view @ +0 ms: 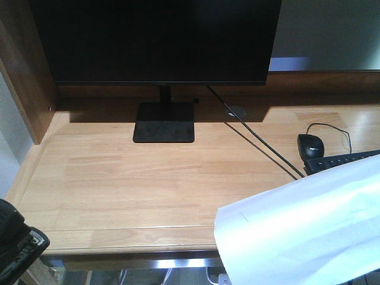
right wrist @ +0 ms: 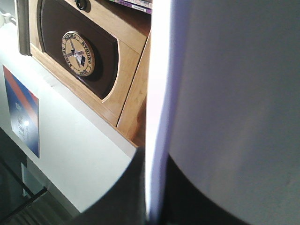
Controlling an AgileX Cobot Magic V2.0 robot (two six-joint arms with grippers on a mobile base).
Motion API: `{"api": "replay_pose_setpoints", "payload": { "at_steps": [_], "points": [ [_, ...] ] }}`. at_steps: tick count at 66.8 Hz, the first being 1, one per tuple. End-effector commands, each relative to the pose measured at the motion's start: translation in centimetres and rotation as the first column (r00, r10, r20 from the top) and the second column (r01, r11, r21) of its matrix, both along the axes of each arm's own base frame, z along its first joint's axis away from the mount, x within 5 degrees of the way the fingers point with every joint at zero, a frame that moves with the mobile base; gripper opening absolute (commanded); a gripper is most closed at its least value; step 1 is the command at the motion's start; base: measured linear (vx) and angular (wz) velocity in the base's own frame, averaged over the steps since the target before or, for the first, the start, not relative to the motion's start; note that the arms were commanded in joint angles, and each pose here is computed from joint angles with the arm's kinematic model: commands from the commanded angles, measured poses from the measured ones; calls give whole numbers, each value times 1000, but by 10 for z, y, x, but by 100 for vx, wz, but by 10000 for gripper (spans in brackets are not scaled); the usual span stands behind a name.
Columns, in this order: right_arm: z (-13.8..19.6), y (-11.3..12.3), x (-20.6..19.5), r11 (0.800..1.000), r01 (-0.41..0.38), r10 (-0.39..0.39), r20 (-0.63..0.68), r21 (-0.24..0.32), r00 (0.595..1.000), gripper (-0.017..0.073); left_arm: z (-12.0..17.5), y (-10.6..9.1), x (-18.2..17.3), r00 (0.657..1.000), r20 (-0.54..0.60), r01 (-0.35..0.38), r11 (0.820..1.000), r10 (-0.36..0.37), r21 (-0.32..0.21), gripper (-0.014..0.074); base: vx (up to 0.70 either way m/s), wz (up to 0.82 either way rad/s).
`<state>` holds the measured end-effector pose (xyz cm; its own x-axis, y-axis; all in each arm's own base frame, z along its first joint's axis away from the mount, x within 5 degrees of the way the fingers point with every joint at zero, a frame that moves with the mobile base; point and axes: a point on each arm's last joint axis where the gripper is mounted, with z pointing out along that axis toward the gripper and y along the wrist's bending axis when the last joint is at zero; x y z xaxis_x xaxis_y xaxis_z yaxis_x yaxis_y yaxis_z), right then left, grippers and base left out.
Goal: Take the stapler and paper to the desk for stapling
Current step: 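Approach the desk and stop in front of the monitor, then lower the held stapler onto the desk with the left gripper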
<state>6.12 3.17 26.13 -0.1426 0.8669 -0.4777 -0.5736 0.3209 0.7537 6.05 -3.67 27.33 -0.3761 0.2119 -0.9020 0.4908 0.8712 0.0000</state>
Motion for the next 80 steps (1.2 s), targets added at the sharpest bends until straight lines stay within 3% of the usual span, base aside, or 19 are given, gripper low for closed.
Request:
{"api": "replay_pose_setpoints", "payload": {
  "at_steps": [1,34,42,52,58,64,71,80],
  "points": [
    [13,1,-3,1000,-15,14,79,13,997,-2,19,0,4,994,107,-20,997,27,-69,-7,0,0],
    [13,1,-3,1000,-15,14,79,13,997,-2,20,0,4,993,112,-22,997,30,-71,-7,0,0],
    [13,1,-3,1000,-15,14,79,13,997,-2,23,0,5,989,142,-31,995,44,-90,-7,0,0],
    [13,1,-3,1000,-16,15,80,13,997,-2,25,0,4,992,111,-44,987,62,-153,-7,0,0],
    [13,1,-3,1000,-16,15,80,13,997,-2,26,0,6,990,122,-48,987,67,-154,-7,0,0],
    [13,1,-3,1000,-16,15,80,13,997,-2,32,-2,11,988,145,-34,994,50,-106,-7,0,0],
    [13,1,-3,1000,-16,15,80,13,997,-2,44,-5,23,985,175,-4,1000,6,-10,-7,0,0],
    [13,1,-3,1000,-16,15,80,13,997,-2,66,-14,47,978,201,34,993,-56,109,-7,0,0]
  ]
}}
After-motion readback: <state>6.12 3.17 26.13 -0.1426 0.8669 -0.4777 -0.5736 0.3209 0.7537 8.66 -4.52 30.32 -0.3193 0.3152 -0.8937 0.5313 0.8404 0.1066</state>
